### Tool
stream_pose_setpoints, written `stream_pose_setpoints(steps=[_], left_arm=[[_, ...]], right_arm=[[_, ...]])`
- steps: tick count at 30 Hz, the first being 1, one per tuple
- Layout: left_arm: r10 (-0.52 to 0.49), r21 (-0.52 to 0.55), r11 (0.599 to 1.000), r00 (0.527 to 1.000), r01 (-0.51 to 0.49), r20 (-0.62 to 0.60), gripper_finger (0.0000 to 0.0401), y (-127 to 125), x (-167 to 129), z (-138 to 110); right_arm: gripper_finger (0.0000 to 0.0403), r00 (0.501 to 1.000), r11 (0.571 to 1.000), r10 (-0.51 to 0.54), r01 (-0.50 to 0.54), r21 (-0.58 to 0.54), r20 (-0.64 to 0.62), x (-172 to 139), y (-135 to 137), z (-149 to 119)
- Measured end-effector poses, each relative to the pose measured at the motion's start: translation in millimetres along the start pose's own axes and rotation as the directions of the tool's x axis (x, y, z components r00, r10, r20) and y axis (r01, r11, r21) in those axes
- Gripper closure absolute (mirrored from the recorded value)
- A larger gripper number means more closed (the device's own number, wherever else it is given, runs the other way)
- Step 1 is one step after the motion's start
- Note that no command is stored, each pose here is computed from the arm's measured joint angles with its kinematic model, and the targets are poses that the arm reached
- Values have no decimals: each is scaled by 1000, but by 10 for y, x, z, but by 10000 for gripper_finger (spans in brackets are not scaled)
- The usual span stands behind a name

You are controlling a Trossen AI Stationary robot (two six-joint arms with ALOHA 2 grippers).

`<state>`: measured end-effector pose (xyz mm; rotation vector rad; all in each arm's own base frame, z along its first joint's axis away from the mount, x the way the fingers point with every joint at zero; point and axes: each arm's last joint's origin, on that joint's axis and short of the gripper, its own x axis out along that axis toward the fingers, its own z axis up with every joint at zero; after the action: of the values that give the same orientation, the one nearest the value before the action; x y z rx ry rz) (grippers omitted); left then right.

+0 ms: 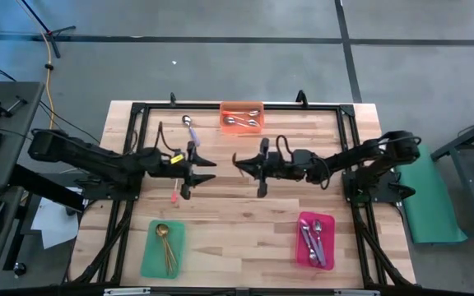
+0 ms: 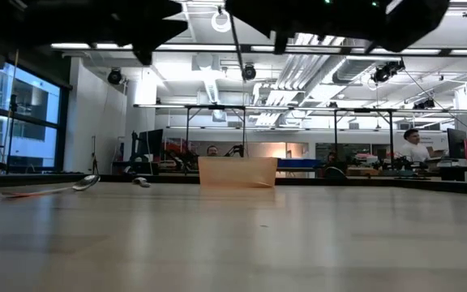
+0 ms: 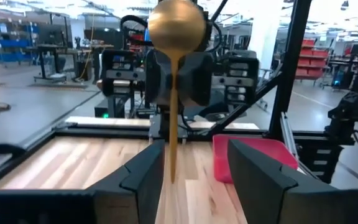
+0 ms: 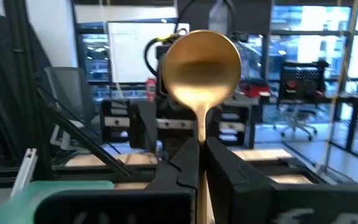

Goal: Sort silverware by color (type)
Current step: Put the golden spoon into the green bin

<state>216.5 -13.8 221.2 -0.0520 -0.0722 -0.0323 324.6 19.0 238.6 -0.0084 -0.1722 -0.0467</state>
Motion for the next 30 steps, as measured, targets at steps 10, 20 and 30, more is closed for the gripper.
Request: stream_pose_setpoints(steps=[10,20,30], left_arm=[[-44,16,999,999,44,5,235,-25,363,-5],[-14,27,1000,998,12,69,240,13,526,59],[-6,61,998,997,1,75,367,31,562,88]], right_arm=[[403,997,997,64,-62,-43,46,310,52,66],[403,996,996,68,-65,-53,53,316,54,76],[403,996,996,69,-65,-57,59,315,54,84]])
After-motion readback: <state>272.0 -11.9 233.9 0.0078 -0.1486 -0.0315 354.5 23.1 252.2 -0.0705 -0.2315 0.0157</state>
